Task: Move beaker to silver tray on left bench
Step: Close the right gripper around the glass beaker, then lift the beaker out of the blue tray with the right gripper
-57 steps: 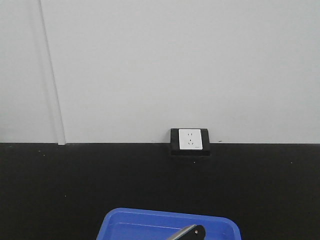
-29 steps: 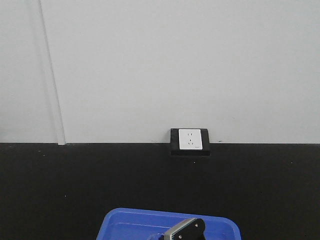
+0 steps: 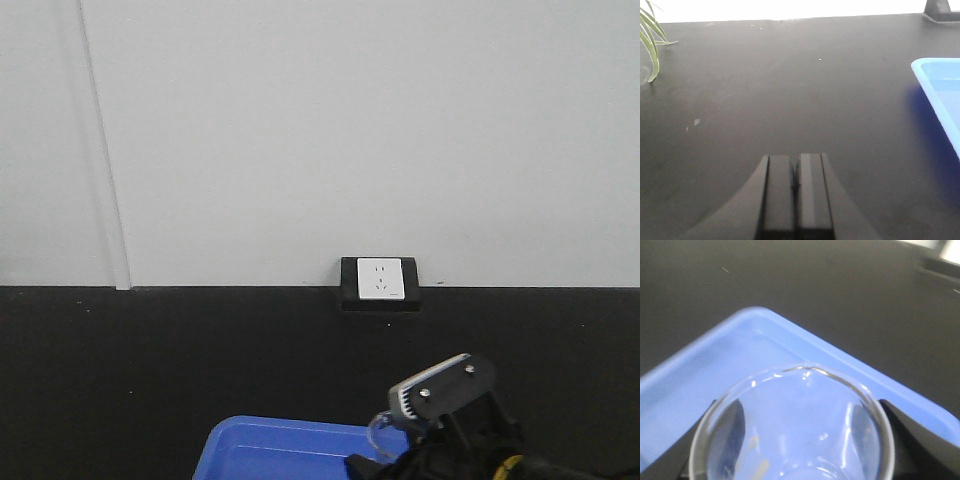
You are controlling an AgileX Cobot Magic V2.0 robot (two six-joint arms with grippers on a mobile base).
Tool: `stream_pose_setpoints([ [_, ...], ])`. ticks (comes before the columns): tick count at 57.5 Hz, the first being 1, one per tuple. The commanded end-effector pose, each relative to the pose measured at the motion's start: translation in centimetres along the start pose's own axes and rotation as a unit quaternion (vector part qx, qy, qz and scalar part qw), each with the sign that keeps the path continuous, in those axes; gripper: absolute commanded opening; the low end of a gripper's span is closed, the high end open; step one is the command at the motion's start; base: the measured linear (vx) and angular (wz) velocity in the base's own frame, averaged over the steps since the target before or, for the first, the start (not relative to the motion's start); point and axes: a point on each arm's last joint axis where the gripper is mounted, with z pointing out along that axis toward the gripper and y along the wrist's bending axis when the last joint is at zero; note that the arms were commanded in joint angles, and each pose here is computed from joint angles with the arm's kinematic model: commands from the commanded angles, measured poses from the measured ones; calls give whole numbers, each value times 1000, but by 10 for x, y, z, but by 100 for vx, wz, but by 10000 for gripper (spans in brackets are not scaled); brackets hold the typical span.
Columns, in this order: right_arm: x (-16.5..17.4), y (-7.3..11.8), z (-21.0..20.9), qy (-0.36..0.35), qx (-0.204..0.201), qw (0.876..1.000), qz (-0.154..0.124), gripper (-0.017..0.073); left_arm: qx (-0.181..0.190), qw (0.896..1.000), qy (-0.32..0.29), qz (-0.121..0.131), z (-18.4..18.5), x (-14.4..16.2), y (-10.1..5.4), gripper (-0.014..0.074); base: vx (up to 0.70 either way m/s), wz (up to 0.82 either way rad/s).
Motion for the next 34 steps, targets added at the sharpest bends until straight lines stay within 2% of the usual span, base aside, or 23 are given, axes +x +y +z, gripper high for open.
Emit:
stream_pose_setpoints([
  [1,-16,-4,-38,-19,20,1000,2,-8,4,999,-33,-1,2,1,-1,1,0,0],
  [9,-19,-9,-87,-24,45,999,9,-8,4,999,-33,-1,2,1,-1,1,0,0],
  [19,-17,-13,-146,-74,60,995,21,-8,4,999,-33,-1,2,1,-1,1,0,0],
  [34,-10,-17,-194,-128,73,989,24,-8,4,999,-33,-1,2,1,-1,1,0,0],
])
